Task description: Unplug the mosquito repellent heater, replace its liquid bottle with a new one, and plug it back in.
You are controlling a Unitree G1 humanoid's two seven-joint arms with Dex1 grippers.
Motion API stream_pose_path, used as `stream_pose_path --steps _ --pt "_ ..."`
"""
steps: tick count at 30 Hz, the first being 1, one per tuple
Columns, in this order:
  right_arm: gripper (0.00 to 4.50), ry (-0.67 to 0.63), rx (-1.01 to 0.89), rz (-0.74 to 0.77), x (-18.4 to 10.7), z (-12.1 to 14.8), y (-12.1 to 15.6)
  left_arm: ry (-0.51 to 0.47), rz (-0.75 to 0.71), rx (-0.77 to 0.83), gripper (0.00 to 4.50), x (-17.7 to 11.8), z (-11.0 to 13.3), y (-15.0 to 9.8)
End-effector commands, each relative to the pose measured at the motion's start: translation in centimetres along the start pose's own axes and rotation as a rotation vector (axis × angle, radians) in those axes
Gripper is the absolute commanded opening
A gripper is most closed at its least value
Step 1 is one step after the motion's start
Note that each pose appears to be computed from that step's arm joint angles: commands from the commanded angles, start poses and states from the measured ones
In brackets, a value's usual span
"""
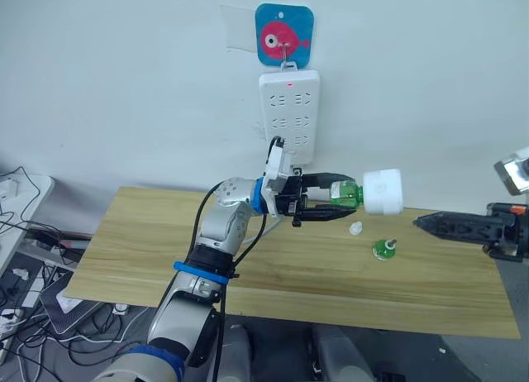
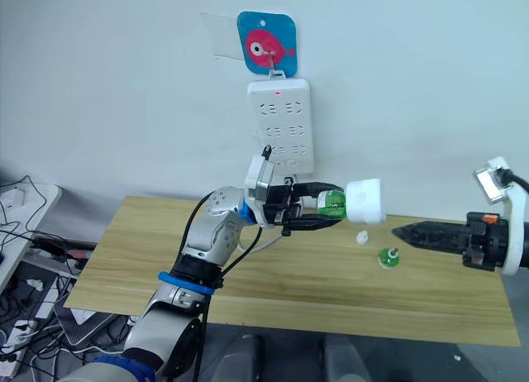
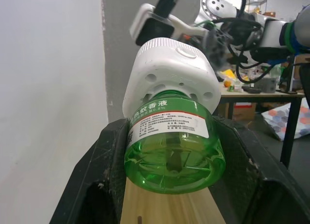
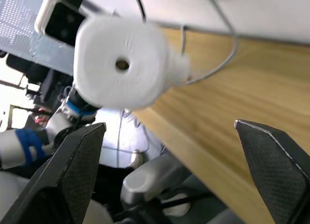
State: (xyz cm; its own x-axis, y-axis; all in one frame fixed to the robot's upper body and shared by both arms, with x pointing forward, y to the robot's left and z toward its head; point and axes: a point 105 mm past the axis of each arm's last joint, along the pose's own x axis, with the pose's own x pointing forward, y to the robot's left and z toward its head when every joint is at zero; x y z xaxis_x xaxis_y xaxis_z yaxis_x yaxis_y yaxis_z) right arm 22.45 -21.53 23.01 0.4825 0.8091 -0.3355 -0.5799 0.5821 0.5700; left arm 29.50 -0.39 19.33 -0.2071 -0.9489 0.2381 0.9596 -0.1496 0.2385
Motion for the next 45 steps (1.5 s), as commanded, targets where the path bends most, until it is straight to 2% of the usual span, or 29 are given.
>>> stream_pose_path --steps 1,8,11,15,19,27,34,38,45 --pt "3.61 -0.028 -0.034 0.019 -0.4 1.0 0.4 -0.028 -0.042 0.039 2.26 0.5 1.1 -0.6" --pt "1.07 -0.054 -0.043 0.087 0.0 2.2 1.3 -0.019 -0.052 0.03 2.26 0.4 1.0 -0.8" --pt "0.03 -0.047 -0.045 0.148 1.2 2.2 2.3 -0.014 -0.065 0.026 2.26 0.5 0.9 -1.1" --pt "0.03 -0.024 -0.066 0.222 2.4 1.9 3.6 -0.012 -0.067 0.025 2.26 0.6 0.9 -1.2" --pt "0.03 -0.025 -0.07 0.237 2.9 1.8 3.7 -0.014 -0.064 0.023 2.26 0.6 0.9 -1.2" --pt "0.03 -0.046 -0.035 0.161 2.3 2.0 2.5 -0.015 -0.061 0.021 2.26 0.6 1.0 -1.2" --pt "0.03 -0.082 -0.015 0.004 1.6 2.1 -1.0 -0.02 -0.066 0.017 2.26 0.7 1.1 -1.3" --pt "0.03 -0.098 -0.024 -0.002 3.3 1.8 -1.7 -0.026 -0.077 0.006 2.26 0.8 1.2 -1.4" --pt "0.03 -0.062 -0.007 0.082 5.7 -0.3 -0.5 -0.04 -0.036 -0.001 2.26 1.0 1.6 -0.7"
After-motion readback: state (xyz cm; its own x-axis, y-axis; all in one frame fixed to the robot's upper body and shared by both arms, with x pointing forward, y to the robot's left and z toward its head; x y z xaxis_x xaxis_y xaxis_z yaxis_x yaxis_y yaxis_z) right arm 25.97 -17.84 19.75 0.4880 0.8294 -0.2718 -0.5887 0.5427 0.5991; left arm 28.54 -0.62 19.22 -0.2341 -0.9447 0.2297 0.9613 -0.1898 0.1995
